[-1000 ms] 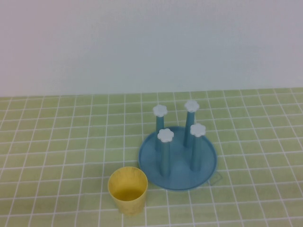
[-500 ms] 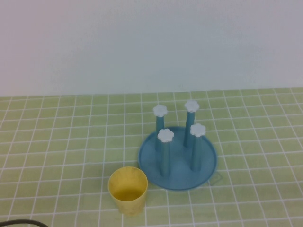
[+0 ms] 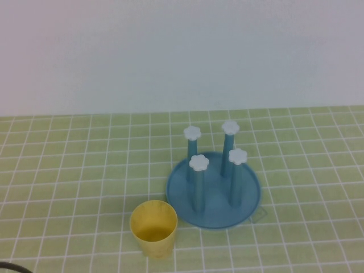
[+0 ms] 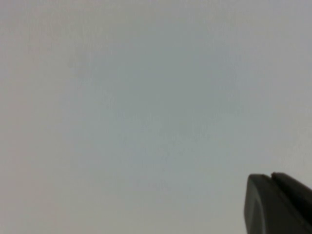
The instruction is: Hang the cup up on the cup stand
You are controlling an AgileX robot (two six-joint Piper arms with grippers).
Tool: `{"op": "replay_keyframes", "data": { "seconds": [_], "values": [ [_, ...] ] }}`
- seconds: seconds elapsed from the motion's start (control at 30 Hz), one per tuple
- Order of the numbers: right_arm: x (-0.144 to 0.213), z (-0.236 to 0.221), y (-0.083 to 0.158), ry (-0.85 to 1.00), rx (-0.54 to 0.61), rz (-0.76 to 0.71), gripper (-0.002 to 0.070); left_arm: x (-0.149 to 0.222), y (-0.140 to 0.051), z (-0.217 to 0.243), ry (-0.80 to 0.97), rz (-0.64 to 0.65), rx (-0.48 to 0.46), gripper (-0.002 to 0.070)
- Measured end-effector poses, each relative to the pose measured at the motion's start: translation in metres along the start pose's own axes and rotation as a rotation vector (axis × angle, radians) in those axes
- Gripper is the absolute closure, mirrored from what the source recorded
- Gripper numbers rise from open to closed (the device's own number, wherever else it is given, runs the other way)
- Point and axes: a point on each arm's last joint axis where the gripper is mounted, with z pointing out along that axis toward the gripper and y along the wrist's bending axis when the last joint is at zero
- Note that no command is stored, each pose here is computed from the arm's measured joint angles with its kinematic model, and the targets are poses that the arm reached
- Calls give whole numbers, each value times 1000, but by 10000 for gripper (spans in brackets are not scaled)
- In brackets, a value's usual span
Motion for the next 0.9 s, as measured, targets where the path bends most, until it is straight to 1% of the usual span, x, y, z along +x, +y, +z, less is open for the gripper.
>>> {"op": "replay_keyframes", "data": {
  "seconds": [0.1,0.2,0.3,0.4,0.47,0.5,0.53,0.6,0.67,0.77,0.83,0.9],
  "values": [
    [7,-2,0,117,-5,12,678,-7,-2,0,118,5,-26,676],
    [17,-4,3,233,-32,21,678,-5,-3,9,267,21,-49,676],
    [23,-6,8,302,-84,10,678,-3,-8,20,480,35,-34,677],
    [24,-2,12,333,-134,5,678,1,-15,37,689,28,12,676],
    [25,1,14,357,-153,2,678,2,-21,49,781,10,63,676],
    [26,2,14,368,-157,3,678,4,-24,57,810,-30,86,676],
    [26,3,14,375,-160,3,678,8,-26,66,814,-98,96,676],
    [26,4,14,385,-164,2,678,15,-29,83,812,-225,96,676],
    [27,4,15,387,-166,-1,678,27,-29,97,861,-237,118,676],
    [26,4,15,386,-167,-2,678,44,-34,118,1002,-231,218,675],
    [26,4,15,386,-168,1,678,57,-37,135,1097,-252,290,652],
    [26,4,15,385,-170,-8,678,72,-38,152,1181,-286,340,596]
  ]
}}
